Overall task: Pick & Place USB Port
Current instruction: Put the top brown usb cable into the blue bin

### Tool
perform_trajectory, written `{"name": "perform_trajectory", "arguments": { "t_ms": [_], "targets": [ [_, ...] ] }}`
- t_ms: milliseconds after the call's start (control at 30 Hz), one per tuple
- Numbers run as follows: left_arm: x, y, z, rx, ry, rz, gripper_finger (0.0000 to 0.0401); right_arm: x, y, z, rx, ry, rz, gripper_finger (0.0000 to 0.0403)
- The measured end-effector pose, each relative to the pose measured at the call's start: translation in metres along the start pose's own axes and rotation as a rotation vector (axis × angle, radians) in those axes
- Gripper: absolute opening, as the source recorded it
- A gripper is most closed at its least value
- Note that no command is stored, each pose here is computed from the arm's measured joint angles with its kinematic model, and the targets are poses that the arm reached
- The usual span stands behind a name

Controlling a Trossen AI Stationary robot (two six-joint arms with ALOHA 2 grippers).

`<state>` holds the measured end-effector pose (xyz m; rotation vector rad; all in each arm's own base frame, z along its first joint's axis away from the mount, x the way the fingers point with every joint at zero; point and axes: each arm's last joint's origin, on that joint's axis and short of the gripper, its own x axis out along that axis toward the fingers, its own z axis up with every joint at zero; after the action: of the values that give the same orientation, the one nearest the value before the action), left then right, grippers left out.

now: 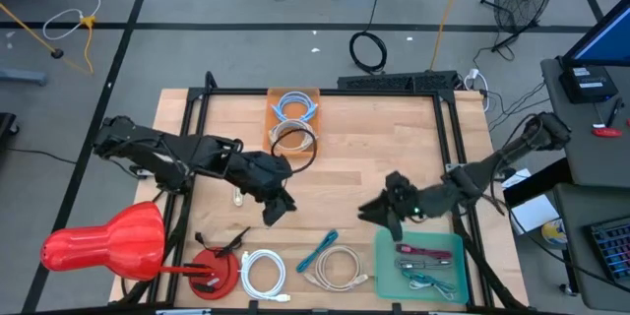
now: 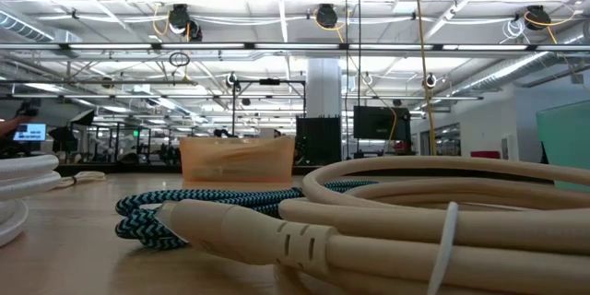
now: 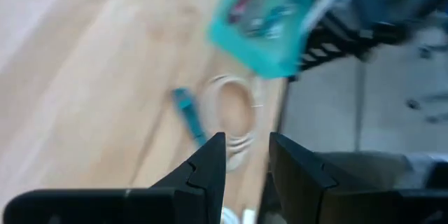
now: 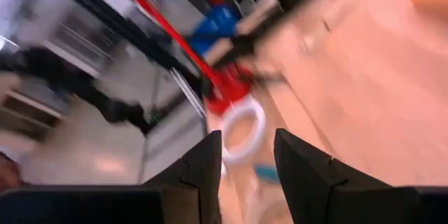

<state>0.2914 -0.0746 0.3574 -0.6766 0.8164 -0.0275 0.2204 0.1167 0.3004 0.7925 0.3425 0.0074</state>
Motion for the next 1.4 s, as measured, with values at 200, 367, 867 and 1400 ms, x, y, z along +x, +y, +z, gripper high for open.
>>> {"name": "perform_trajectory", "arguments": {
  "t_ms": [200, 367, 867, 1400],
  "targets": [
    [-0.002, 0.016, 0.004, -0.114, -0.001, 0.119, 0.0113, 0.002, 0.013, 0.031, -0.045, -0.129, 0.276, 0.0125],
    [-0.003, 0.023, 0.010, -0.150, -0.022, 0.135, 0.0113, -0.006, 0.024, 0.054, -0.052, -0.099, 0.656, 0.0125],
    [-0.012, 0.058, 0.022, -0.481, -0.132, 0.371, 0.0113, -0.012, 0.006, 0.087, -0.088, 0.120, 0.940, 0.0090],
    [-0.007, 0.139, -0.040, -0.822, 0.296, 0.893, 0.0113, -0.009, -0.009, 0.106, -0.171, -0.059, 0.836, 0.0086]
  ]
}}
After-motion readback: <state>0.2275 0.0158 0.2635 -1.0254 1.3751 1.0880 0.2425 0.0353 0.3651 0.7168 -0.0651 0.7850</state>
